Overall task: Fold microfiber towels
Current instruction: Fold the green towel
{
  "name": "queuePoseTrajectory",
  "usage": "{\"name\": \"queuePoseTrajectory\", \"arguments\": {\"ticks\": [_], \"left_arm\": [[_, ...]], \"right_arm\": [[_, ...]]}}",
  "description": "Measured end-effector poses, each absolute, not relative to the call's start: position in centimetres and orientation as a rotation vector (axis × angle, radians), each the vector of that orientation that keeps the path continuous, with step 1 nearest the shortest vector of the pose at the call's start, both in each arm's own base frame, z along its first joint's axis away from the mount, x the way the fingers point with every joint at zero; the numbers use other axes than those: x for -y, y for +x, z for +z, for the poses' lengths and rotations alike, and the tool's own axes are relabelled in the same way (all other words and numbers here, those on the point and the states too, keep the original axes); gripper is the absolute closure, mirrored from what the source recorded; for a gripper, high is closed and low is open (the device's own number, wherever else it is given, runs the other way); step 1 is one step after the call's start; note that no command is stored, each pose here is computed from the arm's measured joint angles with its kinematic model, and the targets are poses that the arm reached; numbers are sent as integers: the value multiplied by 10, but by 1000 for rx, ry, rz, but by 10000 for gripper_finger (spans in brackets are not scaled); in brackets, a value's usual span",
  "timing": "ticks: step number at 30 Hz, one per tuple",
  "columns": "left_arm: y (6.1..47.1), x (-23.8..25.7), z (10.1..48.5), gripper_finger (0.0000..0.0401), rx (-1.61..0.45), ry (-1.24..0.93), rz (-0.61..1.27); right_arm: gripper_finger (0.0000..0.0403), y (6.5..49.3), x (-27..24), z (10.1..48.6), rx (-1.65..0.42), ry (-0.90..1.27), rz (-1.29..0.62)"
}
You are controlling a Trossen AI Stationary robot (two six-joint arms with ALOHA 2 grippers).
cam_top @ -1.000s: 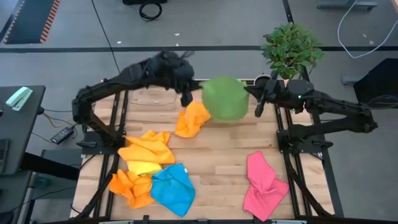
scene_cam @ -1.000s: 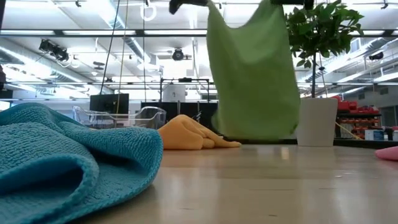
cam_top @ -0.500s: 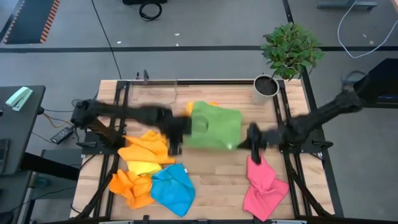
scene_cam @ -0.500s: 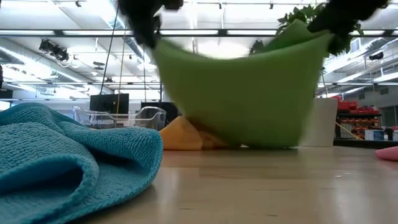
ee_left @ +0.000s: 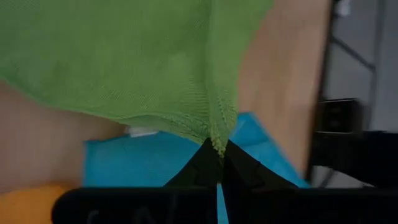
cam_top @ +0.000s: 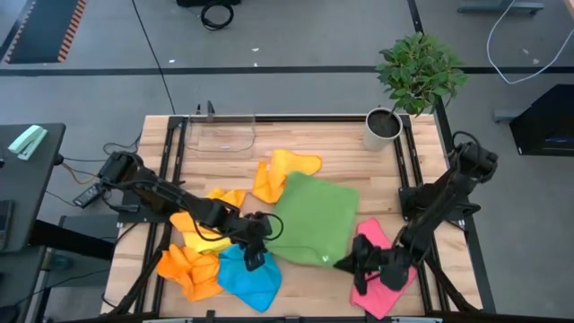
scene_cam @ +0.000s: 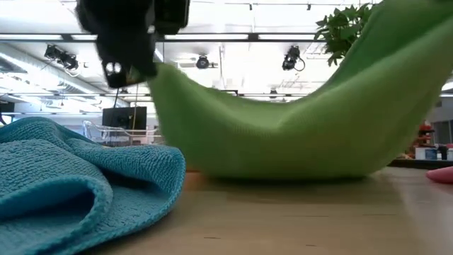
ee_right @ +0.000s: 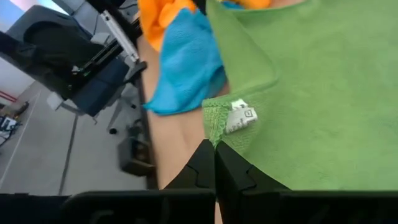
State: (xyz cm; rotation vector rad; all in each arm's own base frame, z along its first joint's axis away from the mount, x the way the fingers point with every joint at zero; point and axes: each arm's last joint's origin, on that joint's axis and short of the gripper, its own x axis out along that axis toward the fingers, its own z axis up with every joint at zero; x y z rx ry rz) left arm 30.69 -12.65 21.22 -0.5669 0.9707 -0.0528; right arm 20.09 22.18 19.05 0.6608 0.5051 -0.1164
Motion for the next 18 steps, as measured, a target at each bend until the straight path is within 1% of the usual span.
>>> {"name": "queuePoseTrajectory", "arguments": {"ticks": [3, 9, 13, 18], "left_arm": [[311, 130, 226, 393, -977, -586, -119], [319, 120, 249, 379, -968, -463, -161], [325, 104, 249, 392, -949, -443, -131], [339, 75, 243, 386, -888, -368, -13]], "right_arm": [[402, 199, -236, 206, -536, 671, -115], [402, 184, -239, 220, -593, 633, -191], [402, 181, -234, 215, -542, 673, -288], [402, 179, -222, 207, -515, 667, -425]]}}
